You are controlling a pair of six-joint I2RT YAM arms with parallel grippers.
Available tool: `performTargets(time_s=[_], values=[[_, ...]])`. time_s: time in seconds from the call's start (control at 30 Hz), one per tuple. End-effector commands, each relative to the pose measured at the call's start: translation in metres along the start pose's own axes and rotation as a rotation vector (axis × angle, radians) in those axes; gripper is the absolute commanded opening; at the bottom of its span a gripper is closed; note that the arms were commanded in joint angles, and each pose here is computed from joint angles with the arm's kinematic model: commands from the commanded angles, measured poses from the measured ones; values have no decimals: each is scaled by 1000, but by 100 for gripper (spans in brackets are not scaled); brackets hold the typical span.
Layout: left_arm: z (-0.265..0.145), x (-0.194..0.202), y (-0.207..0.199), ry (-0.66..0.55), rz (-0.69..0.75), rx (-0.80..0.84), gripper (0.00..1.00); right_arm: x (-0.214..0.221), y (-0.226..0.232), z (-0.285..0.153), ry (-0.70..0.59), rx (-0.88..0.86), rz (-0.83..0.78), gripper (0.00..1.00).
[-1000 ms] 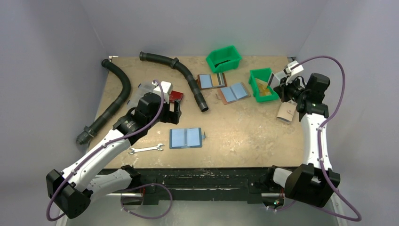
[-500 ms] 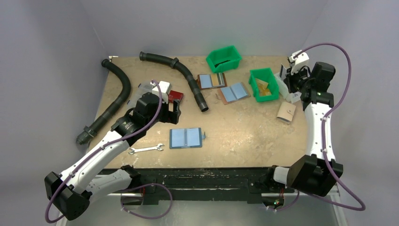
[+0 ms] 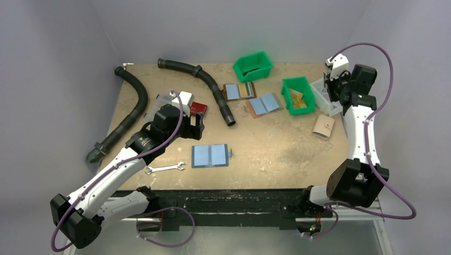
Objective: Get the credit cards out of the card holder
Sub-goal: Place the credit card in the storage box.
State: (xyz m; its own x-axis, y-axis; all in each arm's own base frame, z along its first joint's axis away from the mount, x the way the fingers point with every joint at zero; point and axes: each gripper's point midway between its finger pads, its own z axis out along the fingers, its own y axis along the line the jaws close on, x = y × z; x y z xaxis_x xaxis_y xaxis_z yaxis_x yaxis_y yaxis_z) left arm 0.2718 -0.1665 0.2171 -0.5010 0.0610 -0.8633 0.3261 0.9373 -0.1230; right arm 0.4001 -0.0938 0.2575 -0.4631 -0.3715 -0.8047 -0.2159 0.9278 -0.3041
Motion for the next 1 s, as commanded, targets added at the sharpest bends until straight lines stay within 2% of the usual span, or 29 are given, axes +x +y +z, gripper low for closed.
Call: performTargets(time_s=[0.0,0.33,0.57,0.87,0.97], values=[[-2,-10,5,-38,4,-16,87,-18,-28,-8,-14,107,-48,0],[-1,-8,8,-31,2,-25,87,-15,-44,8,24,140,-59,0],[-1,-9,8,-32,3,-24,87,8,-58,40,125,168,-50,0],[1,-7,9,-25,2,-29,87,34,-95,76,258,322,6,0],[2,-6,10,-22,3,-32,87,45,-97,91,292,324,23,0]])
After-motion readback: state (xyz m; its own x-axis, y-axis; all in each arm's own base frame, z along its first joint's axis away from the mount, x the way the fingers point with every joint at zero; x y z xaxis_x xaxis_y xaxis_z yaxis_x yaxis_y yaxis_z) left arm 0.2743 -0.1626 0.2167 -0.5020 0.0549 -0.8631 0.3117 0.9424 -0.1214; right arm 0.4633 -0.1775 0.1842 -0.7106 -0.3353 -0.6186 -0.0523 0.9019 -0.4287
